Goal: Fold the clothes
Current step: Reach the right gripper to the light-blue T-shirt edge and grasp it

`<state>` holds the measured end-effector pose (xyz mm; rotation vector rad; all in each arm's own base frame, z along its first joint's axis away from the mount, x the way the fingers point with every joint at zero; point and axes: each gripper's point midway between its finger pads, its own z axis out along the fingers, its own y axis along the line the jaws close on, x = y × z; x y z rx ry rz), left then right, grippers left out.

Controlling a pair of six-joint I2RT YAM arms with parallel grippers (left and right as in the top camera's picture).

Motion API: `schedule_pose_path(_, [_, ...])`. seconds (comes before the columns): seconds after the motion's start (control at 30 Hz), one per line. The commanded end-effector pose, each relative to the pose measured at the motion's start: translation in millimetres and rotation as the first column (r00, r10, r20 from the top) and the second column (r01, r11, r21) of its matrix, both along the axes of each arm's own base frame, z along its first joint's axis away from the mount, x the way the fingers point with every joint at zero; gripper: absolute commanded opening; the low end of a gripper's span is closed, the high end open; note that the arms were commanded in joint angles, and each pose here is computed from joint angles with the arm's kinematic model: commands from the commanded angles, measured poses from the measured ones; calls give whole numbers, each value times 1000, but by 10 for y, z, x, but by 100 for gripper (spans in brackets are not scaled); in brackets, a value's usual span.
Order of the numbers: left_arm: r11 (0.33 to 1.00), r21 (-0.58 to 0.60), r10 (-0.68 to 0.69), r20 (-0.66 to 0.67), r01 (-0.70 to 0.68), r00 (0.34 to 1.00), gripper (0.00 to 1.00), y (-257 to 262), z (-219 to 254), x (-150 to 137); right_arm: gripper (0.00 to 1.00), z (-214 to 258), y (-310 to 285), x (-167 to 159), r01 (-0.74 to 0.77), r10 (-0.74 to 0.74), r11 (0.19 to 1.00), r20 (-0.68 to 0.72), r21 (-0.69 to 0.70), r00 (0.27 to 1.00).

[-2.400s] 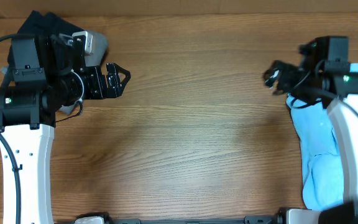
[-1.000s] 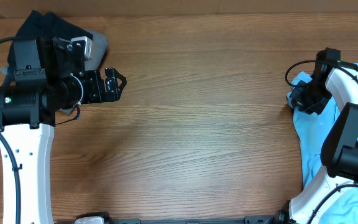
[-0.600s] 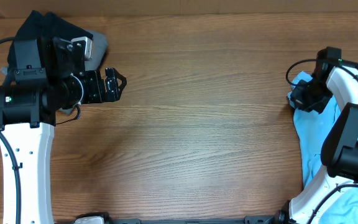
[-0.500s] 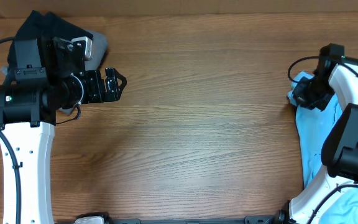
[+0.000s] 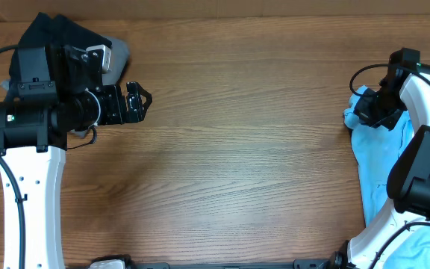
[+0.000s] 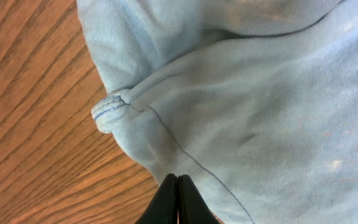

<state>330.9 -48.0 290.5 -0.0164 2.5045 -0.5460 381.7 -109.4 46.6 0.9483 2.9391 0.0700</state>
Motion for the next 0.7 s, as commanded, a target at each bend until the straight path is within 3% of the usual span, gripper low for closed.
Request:
schedule_pose_path(0.0, [1000,13,-17,18,17,1000,100,-16,47,16,4,42,-8,71,-4,4,1000,20,2,1000])
schedule_pose_path(0.03, [1000,12,-17,18,17,1000,100,-16,47,15,4,42,-5,71,-4,4,1000,20,4,1000])
schedule_pose_path(0.07, [1000,12,-17,17,17,1000,100,-16,47,15,18,40,9,67,-4,4,1000,19,11,1000])
schedule_pose_path(0.17, [1000,13,-17,18,17,1000,100,-15,48,16,39,12,61,49,-7,7,999,15,35,1000])
schedule_pose_path(0.23, [1000,18,-13,17,13,1000,100,-5,44,18,46,-20,74,14,-8,7,999,3,38,1000])
schedule_pose_path(0.47, [1000,19,-13,17,13,1000,100,-4,43,18,44,-173,101,-63,4,-3,999,-13,45,1000])
schedule_pose_path(0.67, [1000,18,-13,16,12,1000,100,-4,42,16,30,-281,122,-78,30,-30,998,-6,54,1000])
